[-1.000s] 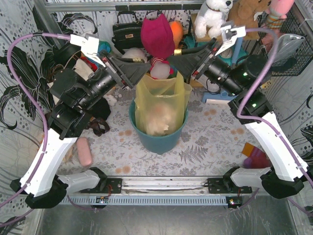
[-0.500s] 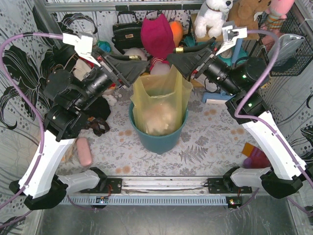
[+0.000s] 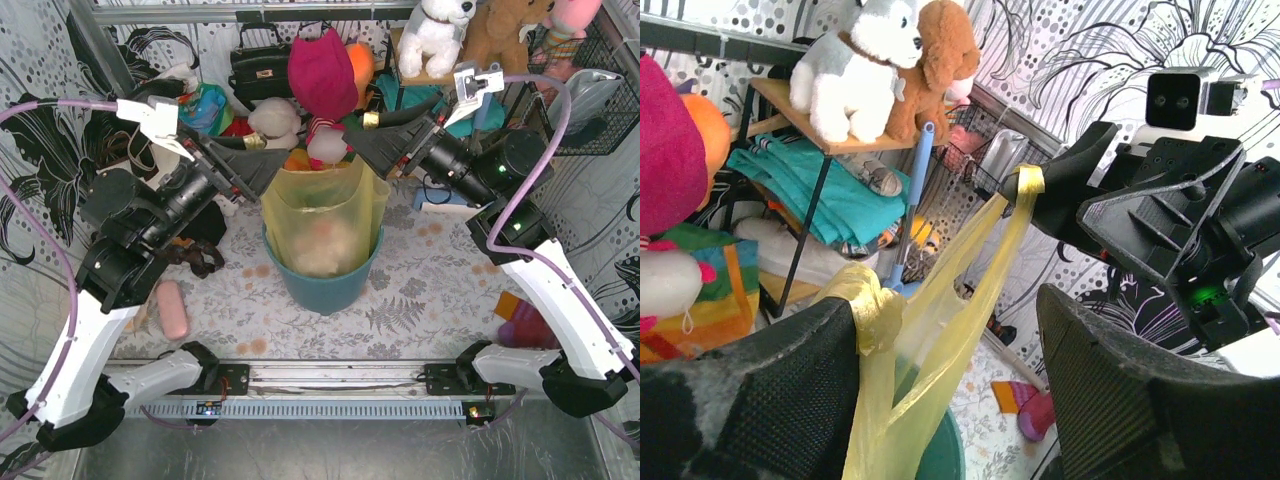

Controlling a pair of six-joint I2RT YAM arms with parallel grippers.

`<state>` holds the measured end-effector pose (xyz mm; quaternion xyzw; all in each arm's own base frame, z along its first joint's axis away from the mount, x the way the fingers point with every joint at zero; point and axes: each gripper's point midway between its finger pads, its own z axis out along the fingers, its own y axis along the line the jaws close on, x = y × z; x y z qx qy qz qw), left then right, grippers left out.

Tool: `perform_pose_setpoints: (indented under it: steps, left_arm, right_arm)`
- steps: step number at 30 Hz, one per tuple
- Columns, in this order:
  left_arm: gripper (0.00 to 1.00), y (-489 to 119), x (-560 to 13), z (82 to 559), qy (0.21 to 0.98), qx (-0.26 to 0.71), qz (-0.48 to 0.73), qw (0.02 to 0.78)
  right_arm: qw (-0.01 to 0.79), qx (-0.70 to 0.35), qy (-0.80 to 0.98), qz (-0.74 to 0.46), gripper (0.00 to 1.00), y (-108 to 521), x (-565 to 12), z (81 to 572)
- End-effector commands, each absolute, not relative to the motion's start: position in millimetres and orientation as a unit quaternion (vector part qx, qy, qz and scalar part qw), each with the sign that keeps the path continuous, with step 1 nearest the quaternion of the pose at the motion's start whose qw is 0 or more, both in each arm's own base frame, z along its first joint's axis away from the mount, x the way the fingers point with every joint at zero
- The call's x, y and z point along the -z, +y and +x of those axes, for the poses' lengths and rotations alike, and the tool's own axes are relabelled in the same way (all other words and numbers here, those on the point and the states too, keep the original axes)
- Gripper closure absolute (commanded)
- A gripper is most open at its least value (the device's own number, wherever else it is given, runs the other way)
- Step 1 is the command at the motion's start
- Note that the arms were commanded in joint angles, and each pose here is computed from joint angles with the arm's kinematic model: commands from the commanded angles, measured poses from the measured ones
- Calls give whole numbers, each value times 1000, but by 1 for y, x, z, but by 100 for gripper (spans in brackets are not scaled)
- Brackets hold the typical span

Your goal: Tie the trash bag

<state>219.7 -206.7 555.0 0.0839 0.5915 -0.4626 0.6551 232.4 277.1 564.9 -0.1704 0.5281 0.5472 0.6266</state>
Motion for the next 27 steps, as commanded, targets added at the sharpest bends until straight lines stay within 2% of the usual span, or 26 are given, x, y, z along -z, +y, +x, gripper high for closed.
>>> perform_pose_setpoints:
  steps: [1, 8, 11, 23, 27]
  left_arm:
    - [26, -188, -557, 210, 590, 442, 73, 672]
    - [18, -177, -538, 195, 617, 433, 70, 653]
    - [15, -178, -529, 187, 629, 436, 82, 638]
    - [7, -154, -501, 177, 688, 374, 76, 618]
    - [9, -163, -503, 162, 680, 397, 119, 605]
  right_arm:
    - [629, -535, 538, -168, 34, 261, -566, 216]
    - [641, -489, 568, -168, 30, 242, -557, 210]
    - [639, -470, 583, -178, 20, 238, -550, 209]
    - [647, -428, 609, -165, 21, 220, -538, 210]
    - [650, -426, 608, -163, 21, 219, -540, 211]
